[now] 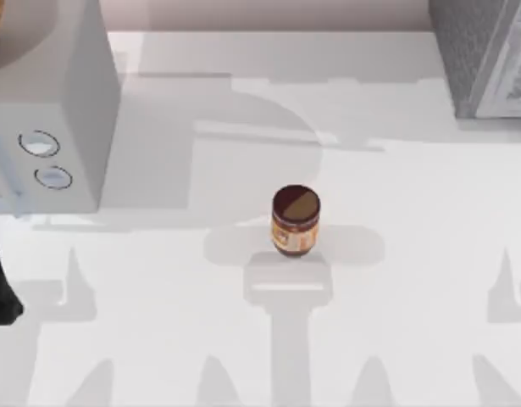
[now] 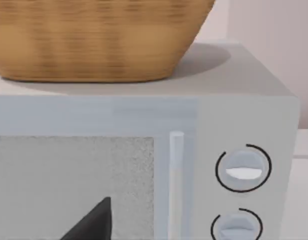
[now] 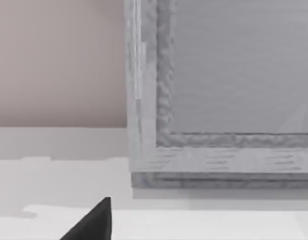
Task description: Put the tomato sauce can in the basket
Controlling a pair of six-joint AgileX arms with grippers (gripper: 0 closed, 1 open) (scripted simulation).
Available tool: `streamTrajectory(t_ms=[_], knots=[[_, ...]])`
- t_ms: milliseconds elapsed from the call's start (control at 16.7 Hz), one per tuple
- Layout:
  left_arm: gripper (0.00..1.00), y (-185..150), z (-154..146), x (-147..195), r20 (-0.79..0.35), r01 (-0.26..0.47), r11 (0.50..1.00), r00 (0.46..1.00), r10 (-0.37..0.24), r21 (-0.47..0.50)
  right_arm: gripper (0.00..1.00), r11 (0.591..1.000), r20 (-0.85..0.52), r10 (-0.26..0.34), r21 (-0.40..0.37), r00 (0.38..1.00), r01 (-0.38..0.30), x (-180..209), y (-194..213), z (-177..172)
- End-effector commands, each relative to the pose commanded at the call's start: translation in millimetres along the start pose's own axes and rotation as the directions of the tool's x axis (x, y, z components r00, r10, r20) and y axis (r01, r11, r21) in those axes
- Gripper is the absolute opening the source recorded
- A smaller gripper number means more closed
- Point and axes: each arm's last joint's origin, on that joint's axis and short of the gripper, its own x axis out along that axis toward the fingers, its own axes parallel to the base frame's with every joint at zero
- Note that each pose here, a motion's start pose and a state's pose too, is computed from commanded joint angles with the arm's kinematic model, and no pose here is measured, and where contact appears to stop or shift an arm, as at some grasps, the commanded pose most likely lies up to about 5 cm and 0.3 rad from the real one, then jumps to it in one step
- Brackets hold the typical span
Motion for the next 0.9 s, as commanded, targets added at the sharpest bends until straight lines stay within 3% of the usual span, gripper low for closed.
streamTrajectory(t_ms=[180, 360, 660, 900], knots=[[1.00, -0.3, 1.6, 0.3, 0.003, 0.007, 1.000, 1.000, -0.007, 0.000, 1.00, 1.000, 0.000, 0.000, 0.000, 1.000, 0.000, 0.0, 0.0, 0.0], [1.00, -3.4, 15.5, 4.2, 0.027, 0.075, 0.997, 0.997, -0.075, 0.002, 1.00, 1.000, 0.000, 0.000, 0.000, 1.000, 0.000, 0.0, 0.0, 0.0], [1.00, -15.4, 54.6, 32.8, 0.067, 0.303, 0.953, 0.950, -0.304, 0.019, 1.00, 1.000, 0.000, 0.000, 0.000, 1.000, 0.000, 0.0, 0.0, 0.0], [1.00, -33.2, 72.9, 87.1, 0.066, 0.529, 0.848, 0.845, -0.530, 0.035, 1.00, 1.000, 0.000, 0.000, 0.000, 1.000, 0.000, 0.0, 0.0, 0.0]])
